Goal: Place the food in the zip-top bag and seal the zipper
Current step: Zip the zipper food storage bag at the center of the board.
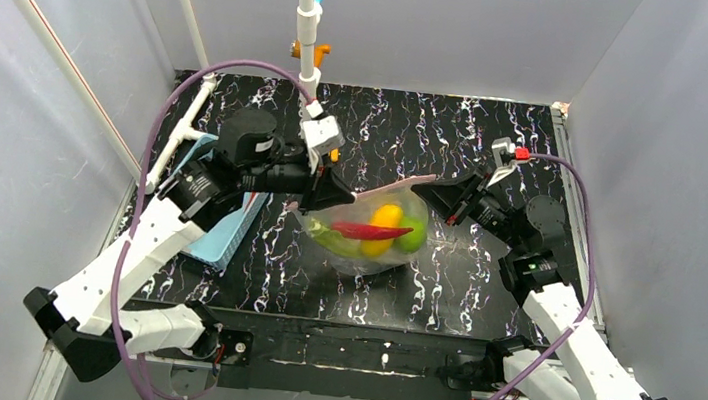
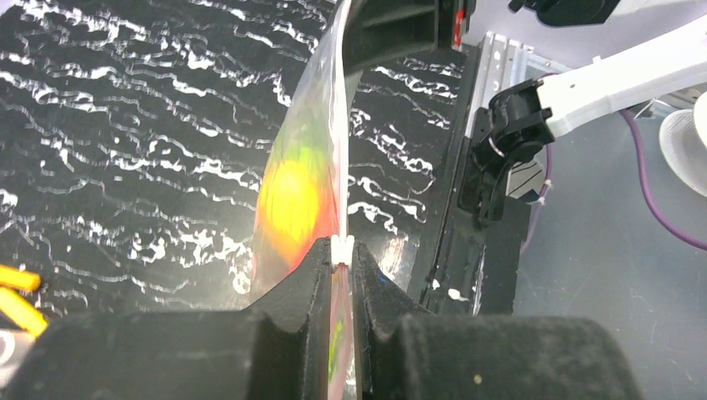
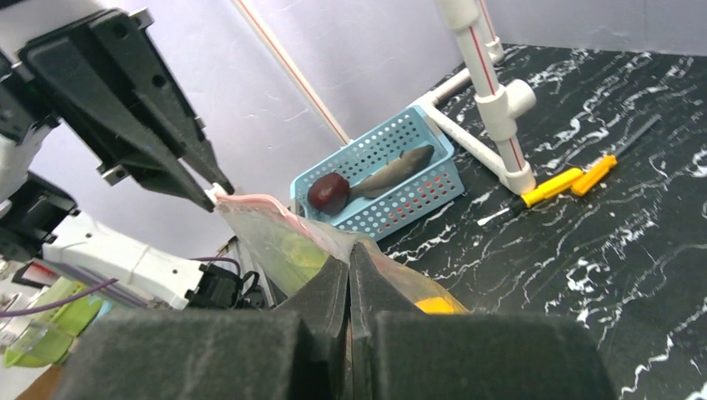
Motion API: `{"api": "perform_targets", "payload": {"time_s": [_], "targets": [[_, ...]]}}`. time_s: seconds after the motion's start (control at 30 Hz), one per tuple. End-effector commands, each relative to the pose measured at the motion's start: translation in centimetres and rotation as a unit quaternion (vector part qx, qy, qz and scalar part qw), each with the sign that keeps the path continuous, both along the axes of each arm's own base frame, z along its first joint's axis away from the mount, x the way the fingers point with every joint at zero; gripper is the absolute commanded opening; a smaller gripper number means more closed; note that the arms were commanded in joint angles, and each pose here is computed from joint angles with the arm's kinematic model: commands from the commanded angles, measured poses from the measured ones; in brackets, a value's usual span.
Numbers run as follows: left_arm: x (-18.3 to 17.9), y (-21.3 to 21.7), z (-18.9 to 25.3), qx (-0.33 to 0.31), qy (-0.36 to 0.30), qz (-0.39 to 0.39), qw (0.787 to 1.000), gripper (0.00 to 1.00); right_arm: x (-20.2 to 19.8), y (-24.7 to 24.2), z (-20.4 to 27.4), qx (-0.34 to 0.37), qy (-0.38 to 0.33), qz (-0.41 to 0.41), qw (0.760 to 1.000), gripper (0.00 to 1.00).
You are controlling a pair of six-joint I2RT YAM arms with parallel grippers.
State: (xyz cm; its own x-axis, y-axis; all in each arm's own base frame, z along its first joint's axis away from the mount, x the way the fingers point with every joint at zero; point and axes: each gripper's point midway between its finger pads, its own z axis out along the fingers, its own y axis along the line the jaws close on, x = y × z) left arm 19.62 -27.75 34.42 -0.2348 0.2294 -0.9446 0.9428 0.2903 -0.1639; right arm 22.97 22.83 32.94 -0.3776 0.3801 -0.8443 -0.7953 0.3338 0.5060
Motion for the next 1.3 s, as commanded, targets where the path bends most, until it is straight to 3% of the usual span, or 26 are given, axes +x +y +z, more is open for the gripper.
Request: {"api": "perform_targets", "payload": {"time_s": [0.0, 0.67, 1.27], "targets": [[-1.4, 2.8, -2.1, 0.029, 0.015, 0.032, 0.999, 0.0, 2.4, -1.9, 0.4, 0.01, -0.007, -0.087, 0.996, 0.01], [-3.8, 7.8, -4.6, 0.078, 0.01, 0.101, 0.992, 0.0, 4.2, -3.9, -1.0, 0.016, 0.033, -0.164, 0.986, 0.01], [-4.0, 8.7, -4.8, 0.09, 0.008, 0.116, 0.989, 0.0, 4.3, -4.1, -0.7, 0.014, 0.032, -0.158, 0.987, 0.01]]}}
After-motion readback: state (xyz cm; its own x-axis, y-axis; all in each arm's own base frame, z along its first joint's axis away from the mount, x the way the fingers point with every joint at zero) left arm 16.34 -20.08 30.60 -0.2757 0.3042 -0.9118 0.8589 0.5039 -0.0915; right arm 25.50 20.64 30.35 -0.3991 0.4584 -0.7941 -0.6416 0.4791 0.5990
